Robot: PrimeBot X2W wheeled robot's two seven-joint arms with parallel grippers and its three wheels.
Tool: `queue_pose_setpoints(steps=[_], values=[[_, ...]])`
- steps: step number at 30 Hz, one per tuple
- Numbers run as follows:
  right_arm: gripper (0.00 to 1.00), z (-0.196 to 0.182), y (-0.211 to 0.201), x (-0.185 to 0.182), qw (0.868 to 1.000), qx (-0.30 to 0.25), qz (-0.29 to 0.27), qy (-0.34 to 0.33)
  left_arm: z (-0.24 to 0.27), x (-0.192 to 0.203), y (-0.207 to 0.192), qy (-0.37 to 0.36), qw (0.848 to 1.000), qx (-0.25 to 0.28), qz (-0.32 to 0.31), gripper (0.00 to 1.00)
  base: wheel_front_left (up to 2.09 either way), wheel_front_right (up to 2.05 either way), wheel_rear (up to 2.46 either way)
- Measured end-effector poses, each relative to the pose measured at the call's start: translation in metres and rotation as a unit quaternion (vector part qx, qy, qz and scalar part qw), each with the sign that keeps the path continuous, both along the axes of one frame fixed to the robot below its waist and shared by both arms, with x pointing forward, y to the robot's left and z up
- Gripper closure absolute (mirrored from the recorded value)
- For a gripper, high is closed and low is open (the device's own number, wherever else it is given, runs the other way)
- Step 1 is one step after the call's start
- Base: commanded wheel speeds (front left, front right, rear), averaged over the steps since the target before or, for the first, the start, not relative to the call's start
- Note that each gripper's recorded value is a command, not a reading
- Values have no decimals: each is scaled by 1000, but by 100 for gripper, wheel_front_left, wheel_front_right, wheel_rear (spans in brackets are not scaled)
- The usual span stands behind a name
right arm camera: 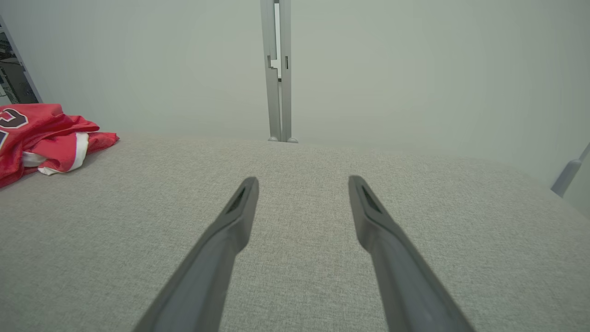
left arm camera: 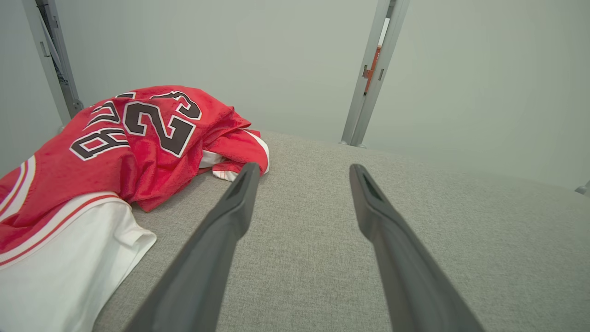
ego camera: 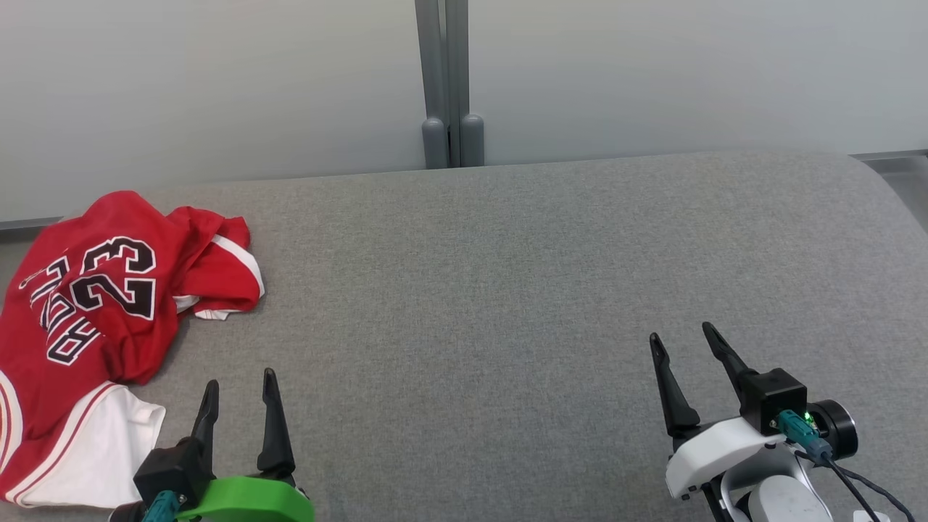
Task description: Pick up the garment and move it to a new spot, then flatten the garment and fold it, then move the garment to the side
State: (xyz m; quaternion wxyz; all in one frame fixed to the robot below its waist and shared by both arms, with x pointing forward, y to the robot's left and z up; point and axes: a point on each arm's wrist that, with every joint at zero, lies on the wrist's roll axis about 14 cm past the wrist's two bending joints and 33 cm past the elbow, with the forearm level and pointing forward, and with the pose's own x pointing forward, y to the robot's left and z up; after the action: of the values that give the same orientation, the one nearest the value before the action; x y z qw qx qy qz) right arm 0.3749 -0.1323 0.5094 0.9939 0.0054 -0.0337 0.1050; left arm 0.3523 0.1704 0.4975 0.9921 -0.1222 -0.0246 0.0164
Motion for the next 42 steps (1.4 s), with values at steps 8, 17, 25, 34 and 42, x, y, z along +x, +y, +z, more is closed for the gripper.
queue_pose_setpoints(steps=[8, 17, 25, 34, 42], values=[[0, 1, -2, -1, 1000, 4, -3, -2, -1, 0, -2, 1, 1000, 0, -2, 0, 0, 0, 0], [0, 1, 2, 2, 1000, 4, 3, -2, 0, -3, 2, 1, 1000, 0, 7, 0, 0, 0, 0], [0, 1, 33, 10, 999, 3, 47, -2, 0, -22, 34, -1, 998, 7, 59, 0, 0, 0, 0], [0, 2, 102, 15, 989, 12, 145, 0, -4, -71, 92, 4, 987, 17, 159, 0, 0, 0, 0], [0, 3, 168, 10, 972, 13, 236, 2, -2, -123, 140, 2, 966, 21, 256, 0, 0, 0, 0]])
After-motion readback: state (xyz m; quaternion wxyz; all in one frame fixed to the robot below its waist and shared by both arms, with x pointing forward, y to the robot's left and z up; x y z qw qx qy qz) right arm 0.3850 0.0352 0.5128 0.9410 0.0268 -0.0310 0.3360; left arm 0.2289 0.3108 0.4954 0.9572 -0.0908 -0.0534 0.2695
